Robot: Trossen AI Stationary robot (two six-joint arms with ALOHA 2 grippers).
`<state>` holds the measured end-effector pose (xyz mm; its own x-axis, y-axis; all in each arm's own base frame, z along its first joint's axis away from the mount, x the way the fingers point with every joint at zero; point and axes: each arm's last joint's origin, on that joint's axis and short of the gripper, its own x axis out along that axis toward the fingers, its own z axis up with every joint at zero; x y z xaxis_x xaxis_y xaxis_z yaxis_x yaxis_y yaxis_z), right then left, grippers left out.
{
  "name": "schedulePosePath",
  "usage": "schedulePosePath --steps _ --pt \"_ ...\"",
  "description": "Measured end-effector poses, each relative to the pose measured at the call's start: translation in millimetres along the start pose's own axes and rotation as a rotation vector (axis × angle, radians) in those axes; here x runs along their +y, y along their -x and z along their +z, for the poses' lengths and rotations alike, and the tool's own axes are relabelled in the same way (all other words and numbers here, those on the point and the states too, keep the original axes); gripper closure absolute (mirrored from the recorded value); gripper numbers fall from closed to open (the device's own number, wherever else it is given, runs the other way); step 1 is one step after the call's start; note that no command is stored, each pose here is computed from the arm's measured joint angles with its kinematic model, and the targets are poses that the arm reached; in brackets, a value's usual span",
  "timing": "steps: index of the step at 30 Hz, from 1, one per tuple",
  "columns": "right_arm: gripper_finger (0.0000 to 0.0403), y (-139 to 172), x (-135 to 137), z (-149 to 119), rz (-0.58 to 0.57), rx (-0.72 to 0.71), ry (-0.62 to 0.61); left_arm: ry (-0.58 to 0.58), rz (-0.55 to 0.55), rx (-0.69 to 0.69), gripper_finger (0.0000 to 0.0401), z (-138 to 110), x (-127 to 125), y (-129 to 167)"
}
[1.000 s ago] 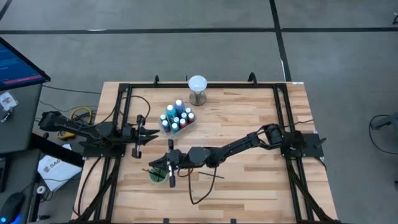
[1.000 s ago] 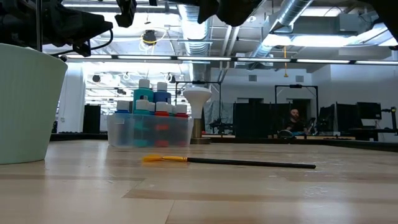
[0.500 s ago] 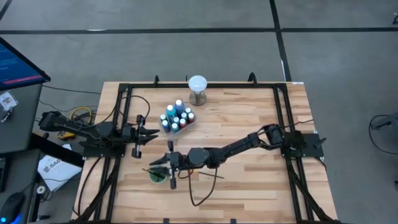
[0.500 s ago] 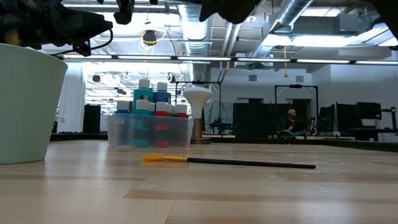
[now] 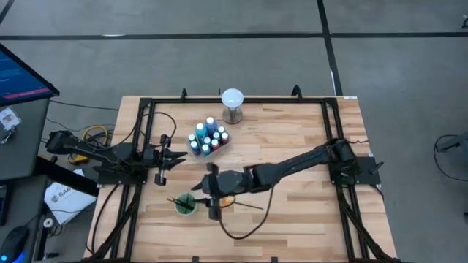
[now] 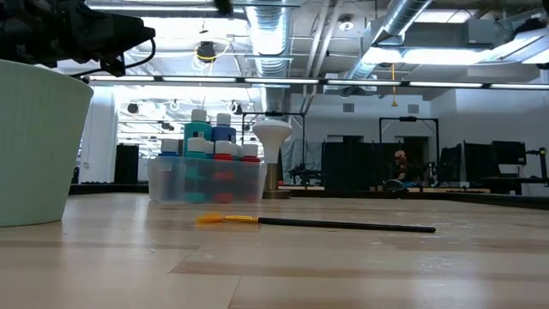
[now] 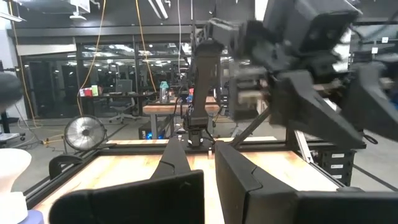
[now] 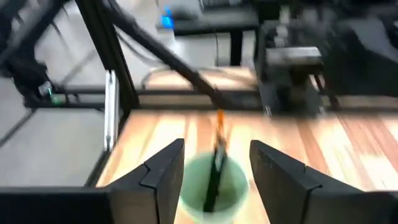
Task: Pick & Place Paint Supplies
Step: Put the golden paint brush into the green cup
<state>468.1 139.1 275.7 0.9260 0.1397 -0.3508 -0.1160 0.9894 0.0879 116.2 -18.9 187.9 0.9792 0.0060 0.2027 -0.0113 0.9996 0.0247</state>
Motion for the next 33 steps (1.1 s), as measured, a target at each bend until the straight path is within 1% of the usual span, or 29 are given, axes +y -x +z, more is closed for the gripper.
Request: schedulePosePath --steps 4,6,8,11,14,17,21,23,26,31,33 --pt "0.0226 30 -2 11 -0.074 0.172 -0.037 0.0 0.0 -0.002 0.04 0 0 0" --pt "0.023 40 -2 8 -0.124 0.248 -0.054 0.001 0.0 -0.002 0.04 0 0 0" --pt "0.0235 42 -3 1 -0.171 0.317 -0.063 0.001 0.0 -0.002 0.04 0 0 0" --pt "0.0238 35 -4 -14 -0.197 0.39 -0.09 0.001 0.0 -0.005 0.04 0 0 0" --pt "0.0229 17 -2 -37 -0.201 0.454 -0.12 0.001 0.0 -0.006 0.04 1 0 0" --pt "0.0207 1 -2 -64 -0.215 0.545 -0.159 0.001 0.0 -0.006 0.04 1 0 0" --pt "0.0172 -15 -2 -87 -0.194 0.607 -0.181 0.001 0.0 -0.006 0.04 1 0 0" --pt "0.0162 -23 -2 -98 -0.198 0.631 -0.183 0.001 0.0 -0.006 0.04 1 0 0" --pt "0.0161 -29 -6 -114 -0.219 0.682 -0.177 0.001 0.0 -0.006 0.04 1 0 0" --pt "0.0173 -38 -9 -135 -0.24 0.745 -0.166 0.001 0.0 -0.006 0.04 1 0 0" --pt "0.0178 -39 -9 -137 -0.242 0.752 -0.161 0.001 0.0 -0.006 0.04 1 0 0"
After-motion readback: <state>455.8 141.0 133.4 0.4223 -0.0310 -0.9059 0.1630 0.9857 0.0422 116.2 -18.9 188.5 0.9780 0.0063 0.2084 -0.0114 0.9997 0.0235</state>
